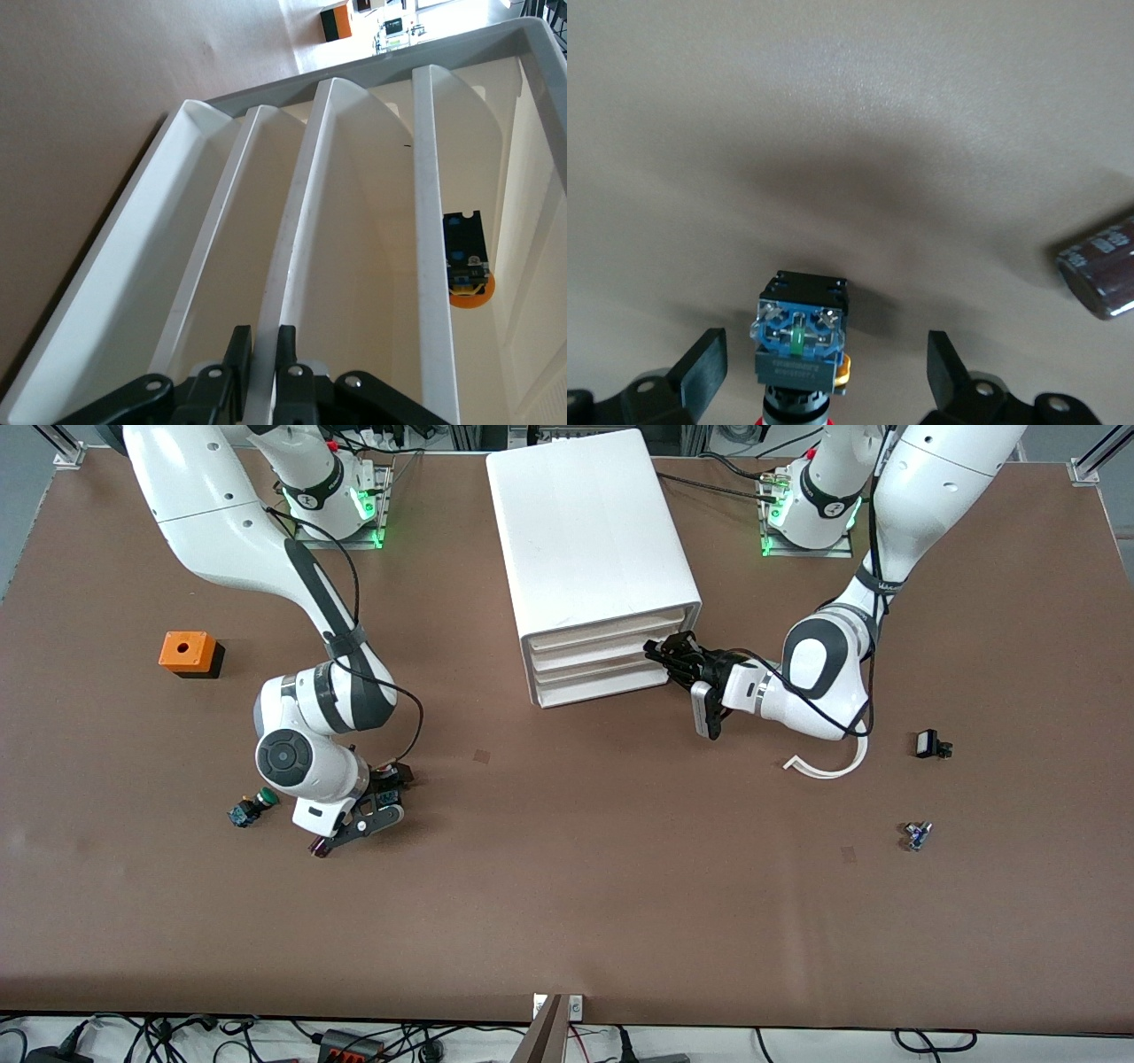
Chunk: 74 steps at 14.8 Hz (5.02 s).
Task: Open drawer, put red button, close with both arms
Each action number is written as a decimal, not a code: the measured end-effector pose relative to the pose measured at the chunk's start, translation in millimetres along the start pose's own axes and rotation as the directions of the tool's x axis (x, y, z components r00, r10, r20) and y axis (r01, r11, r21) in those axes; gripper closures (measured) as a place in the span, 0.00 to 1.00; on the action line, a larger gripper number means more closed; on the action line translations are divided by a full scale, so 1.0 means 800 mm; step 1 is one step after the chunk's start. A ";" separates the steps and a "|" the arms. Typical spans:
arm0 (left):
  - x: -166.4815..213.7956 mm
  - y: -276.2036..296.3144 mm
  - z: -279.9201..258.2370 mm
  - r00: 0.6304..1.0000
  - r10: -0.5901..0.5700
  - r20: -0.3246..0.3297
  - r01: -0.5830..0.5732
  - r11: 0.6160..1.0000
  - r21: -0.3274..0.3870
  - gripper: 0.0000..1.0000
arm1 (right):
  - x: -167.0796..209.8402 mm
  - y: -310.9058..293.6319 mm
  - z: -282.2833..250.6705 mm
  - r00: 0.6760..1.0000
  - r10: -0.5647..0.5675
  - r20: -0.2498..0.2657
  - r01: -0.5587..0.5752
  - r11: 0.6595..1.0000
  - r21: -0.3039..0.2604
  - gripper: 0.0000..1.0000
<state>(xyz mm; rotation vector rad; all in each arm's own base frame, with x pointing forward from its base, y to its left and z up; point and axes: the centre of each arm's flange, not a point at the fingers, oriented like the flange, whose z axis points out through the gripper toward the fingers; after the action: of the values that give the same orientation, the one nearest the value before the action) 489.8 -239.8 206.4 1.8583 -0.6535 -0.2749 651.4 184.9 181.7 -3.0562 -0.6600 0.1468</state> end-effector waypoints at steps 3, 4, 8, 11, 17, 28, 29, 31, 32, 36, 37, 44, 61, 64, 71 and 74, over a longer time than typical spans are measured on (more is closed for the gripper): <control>0.020 -0.003 -0.038 0.998 0.026 -0.055 -0.023 0.998 0.055 0.85 | -0.003 -0.004 0.008 1.000 -0.005 0.030 0.005 1.000 0.004 0.07; 0.026 -0.007 -0.058 0.996 0.032 -0.079 -0.026 0.996 0.080 0.85 | -0.005 -0.005 0.010 0.999 -0.007 0.045 0.007 1.000 0.007 0.15; 0.050 -0.028 -0.117 0.987 0.052 -0.151 -0.031 0.991 0.134 0.81 | 0.000 -0.016 0.002 0.999 -0.015 0.044 0.015 1.000 0.009 0.58; 0.063 -0.035 -0.139 0.982 0.063 -0.176 -0.036 0.988 0.152 0.58 | 0.017 -0.015 -0.037 1.000 -0.016 0.000 0.016 1.000 0.003 0.60; 0.104 0.021 -0.215 0.999 -0.024 -0.035 0.033 0.949 0.313 0.01 | 0.072 -0.100 -0.232 0.981 -0.111 -0.159 0.110 0.994 -0.020 0.60; 0.107 0.176 -0.414 0.924 -0.383 -0.016 0.177 0.390 0.904 0.00 | 0.030 -0.449 -0.291 0.971 -0.085 -0.222 0.094 0.995 0.029 0.60; 0.112 0.202 -0.433 0.936 -0.349 -0.051 0.184 0.359 0.915 0.00 | 0.027 -0.459 -0.287 0.974 -0.070 -0.217 0.079 0.996 0.033 0.60; 0.111 0.241 -0.470 0.949 -0.294 -0.112 0.208 0.322 0.923 0.00 | 0.023 -0.477 -0.272 0.978 -0.058 -0.202 0.067 0.997 0.036 0.60; 0.106 0.250 -0.485 0.949 -0.284 -0.136 0.226 0.313 0.923 0.00 | 0.022 -0.484 -0.264 0.981 -0.043 -0.188 0.054 0.997 0.051 0.60; 0.099 0.246 -0.497 0.923 -0.310 -0.227 0.318 0.286 0.904 0.00 | 0.016 -0.507 -0.240 0.991 -0.016 -0.134 0.033 0.992 0.121 0.60; 0.102 0.246 -0.494 0.917 -0.316 -0.242 0.334 0.281 0.900 0.00 | 0.013 -0.515 -0.235 0.992 -0.020 -0.127 0.035 0.992 0.119 0.60; 0.105 0.246 -0.488 0.910 -0.323 -0.261 0.353 0.275 0.894 0.00 | 0.008 -0.537 -0.185 0.996 -0.045 -0.078 0.052 0.995 0.087 0.60; 0.108 0.211 -0.428 0.826 -0.451 -0.338 0.510 0.343 0.788 0.00 | 0.048 -0.265 -0.364 0.919 0.343 -0.193 -0.351 0.936 -0.007 0.00; 0.139 0.164 -0.360 0.803 -0.417 -0.425 0.572 0.342 0.745 0.00 | 0.040 -0.149 -0.375 0.931 0.342 -0.128 -0.349 0.936 -0.037 0.00; 0.173 0.106 -0.177 0.714 -0.386 -0.584 0.699 0.343 0.628 0.00 | 0.004 0.029 -0.359 0.944 0.331 0.001 -0.331 0.942 -0.056 0.00; 0.185 0.107 -0.073 0.704 -0.436 -0.561 0.704 0.324 0.632 0.00 | -0.024 0.086 -0.386 0.920 0.393 0.005 -0.392 0.919 -0.043 0.00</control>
<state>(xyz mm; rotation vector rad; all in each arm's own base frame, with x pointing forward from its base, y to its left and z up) 613.1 -298.2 324.8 2.9775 0.2547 -0.1372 691.2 116.9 488.4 -3.1877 -0.0384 0.1572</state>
